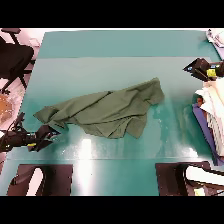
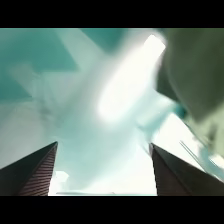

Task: Fold the shirts.

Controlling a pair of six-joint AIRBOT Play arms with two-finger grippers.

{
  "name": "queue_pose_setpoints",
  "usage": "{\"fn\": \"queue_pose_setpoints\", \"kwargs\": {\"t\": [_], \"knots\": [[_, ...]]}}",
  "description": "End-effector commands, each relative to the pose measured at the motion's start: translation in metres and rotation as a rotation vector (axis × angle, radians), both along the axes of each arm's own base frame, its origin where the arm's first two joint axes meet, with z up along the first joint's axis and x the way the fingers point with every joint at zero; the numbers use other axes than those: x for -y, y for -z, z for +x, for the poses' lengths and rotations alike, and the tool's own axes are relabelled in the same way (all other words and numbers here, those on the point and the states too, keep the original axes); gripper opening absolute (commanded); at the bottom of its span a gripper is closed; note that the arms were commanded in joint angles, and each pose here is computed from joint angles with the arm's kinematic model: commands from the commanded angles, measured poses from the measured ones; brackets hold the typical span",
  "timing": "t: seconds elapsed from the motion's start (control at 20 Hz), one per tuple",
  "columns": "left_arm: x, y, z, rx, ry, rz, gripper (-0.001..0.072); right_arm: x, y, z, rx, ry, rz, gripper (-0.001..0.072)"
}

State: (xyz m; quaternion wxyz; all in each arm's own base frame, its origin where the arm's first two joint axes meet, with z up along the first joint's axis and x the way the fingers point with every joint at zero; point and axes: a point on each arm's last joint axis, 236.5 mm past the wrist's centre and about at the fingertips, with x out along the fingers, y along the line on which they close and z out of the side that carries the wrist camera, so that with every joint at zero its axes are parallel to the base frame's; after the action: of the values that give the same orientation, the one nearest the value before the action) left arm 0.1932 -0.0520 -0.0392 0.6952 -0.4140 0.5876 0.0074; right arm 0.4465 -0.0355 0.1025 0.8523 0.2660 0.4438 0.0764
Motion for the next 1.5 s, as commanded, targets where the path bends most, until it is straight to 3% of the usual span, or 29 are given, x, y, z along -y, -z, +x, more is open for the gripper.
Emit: {"fn": "queue_pose_setpoints", "kwargs": {"t": [0.0, 0.15, 0.3, 0.35, 0.4, 0.45, 0.5, 0.55, 0.8, 0.95, 1.0, 1.05, 1.1, 1.35, 1.4, 1.45], "knots": [[0.031, -0.019, 0.012, 0.100, 0.024, -0.159, 0.0634, -0.001, 0.001, -0.002, -0.004, 0.001, 0.004, 0.0624], [0.018, -0.026, 0.041, 0.206, -0.057, -0.125, 0.0634, -0.002, 0.001, -0.001, -0.003, -0.002, 0.004, 0.0624], [-0.021, -0.028, 0.076, 0.325, -0.205, -0.007, 0.0632, -0.010, 0.000, 0.001, 0.005, -0.017, 0.000, 0.0624], [-0.036, -0.034, 0.089, 0.375, -0.267, 0.026, 0.0542, -0.013, 0.000, 0.003, 0.010, -0.022, -0.002, 0.0624], [-0.047, -0.039, 0.098, 0.414, -0.316, 0.045, 0.0300, -0.018, 0.000, 0.004, 0.014, -0.030, -0.005, 0.0624], [-0.057, -0.045, 0.107, 0.460, -0.345, 0.072, 0.0154, -0.022, -0.001, 0.005, 0.019, -0.038, -0.007, 0.0624], [-0.062, -0.050, 0.112, 0.495, -0.354, 0.090, 0.0048, -0.025, -0.001, 0.006, 0.023, -0.044, -0.009, 0.0624], [-0.064, -0.054, 0.115, 0.517, -0.369, 0.084, 0.0026, -0.029, -0.002, 0.008, 0.028, -0.049, -0.011, 0.0624], [-0.060, -0.142, 0.151, 0.831, -0.505, -0.171, 0.0026, -0.036, -0.004, 0.012, 0.045, -0.057, -0.016, 0.0617], [-0.111, -0.174, 0.161, 1.018, -0.664, -0.046, 0.0029, -0.037, -0.003, 0.011, 0.041, -0.061, -0.015, 0.0616], [-0.122, -0.170, 0.160, 1.029, -0.659, 0.049, 0.0188, -0.037, -0.003, 0.010, 0.037, -0.064, -0.014, 0.0616], [-0.126, -0.165, 0.160, 1.026, -0.637, 0.112, 0.0537, -0.038, -0.002, 0.009, 0.033, -0.067, -0.012, 0.0616], [-0.125, -0.159, 0.163, 1.013, -0.627, 0.114, 0.0712, -0.039, -0.002, 0.009, 0.031, -0.069, -0.010, 0.0616], [-0.115, -0.152, 0.166, 1.002, -0.568, 0.109, 0.0700, -0.043, 0.001, 0.001, 0.001, -0.093, -0.003, 0.0616], [-0.100, -0.151, 0.166, 1.013, -0.466, 0.133, 0.0659, -0.043, 0.001, 0.001, 0.001, -0.093, -0.003, 0.0616], [-0.075, -0.142, 0.162, 1.001, -0.291, 0.177, 0.0483, -0.043, 0.002, 0.001, -0.001, -0.094, -0.003, 0.0615]]}}
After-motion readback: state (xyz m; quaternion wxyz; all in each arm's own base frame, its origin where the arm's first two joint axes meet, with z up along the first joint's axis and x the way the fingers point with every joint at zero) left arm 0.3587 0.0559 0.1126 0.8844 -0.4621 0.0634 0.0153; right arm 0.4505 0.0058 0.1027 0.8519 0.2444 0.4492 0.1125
